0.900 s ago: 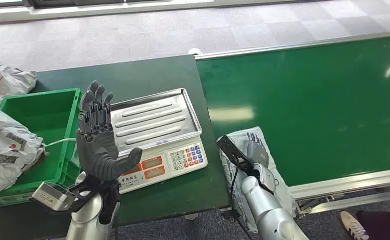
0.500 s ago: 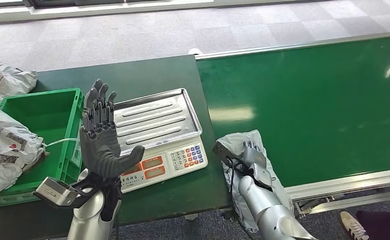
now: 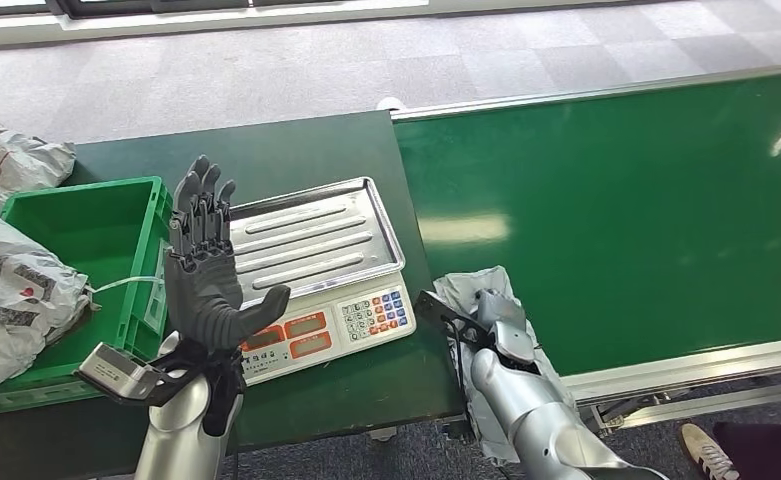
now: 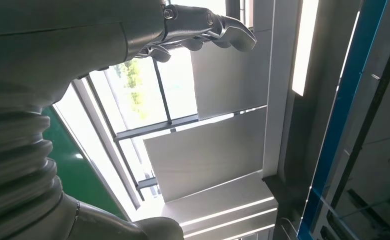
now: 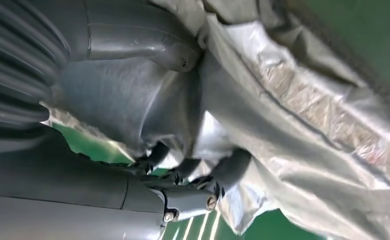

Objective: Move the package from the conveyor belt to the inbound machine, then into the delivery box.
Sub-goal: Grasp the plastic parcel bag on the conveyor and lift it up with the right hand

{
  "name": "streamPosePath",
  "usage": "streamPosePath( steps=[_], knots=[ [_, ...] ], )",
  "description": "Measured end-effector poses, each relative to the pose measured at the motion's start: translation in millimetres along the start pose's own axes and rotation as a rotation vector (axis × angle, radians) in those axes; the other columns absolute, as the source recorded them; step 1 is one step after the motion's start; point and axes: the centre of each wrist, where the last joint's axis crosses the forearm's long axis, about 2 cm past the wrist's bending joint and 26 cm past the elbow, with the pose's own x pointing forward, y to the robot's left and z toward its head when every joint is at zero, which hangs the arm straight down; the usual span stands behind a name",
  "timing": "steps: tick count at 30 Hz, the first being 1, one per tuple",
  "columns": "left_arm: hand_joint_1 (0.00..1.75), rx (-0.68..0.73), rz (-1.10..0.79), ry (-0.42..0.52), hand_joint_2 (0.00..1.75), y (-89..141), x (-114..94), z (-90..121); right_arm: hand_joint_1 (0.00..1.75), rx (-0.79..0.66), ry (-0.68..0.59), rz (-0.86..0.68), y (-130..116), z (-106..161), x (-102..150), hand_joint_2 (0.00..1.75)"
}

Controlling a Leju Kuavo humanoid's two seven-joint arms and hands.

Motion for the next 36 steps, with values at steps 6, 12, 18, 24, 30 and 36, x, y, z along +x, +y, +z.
streamPosePath(
  steps=[6,12,18,24,30,36],
  knots=[
    [0.00,-0.003,0.003,0.000,1.75,1,0,0,1.75,-0.011,-0.001,0.012,-4,-1,1,1.75],
    [0.00,0.008,-0.005,0.003,1.75,4,0,1,1.75,-0.022,-0.010,0.012,-5,-1,1,1.75],
    [0.00,0.008,-0.015,0.003,1.75,6,0,2,1.75,-0.046,-0.071,-0.023,-5,-1,0,1.75],
    [0.00,0.027,-0.043,-0.014,1.75,11,5,1,1.75,-0.269,-0.317,-0.146,-13,1,6,1.75],
    [0.00,0.060,-0.069,-0.029,1.75,15,12,4,1.75,-0.642,-0.399,-0.221,-56,22,26,1.75],
    [0.00,0.065,-0.071,-0.037,1.75,15,14,4,1.75,-0.779,-0.462,-0.234,-71,40,35,1.75]
  ],
)
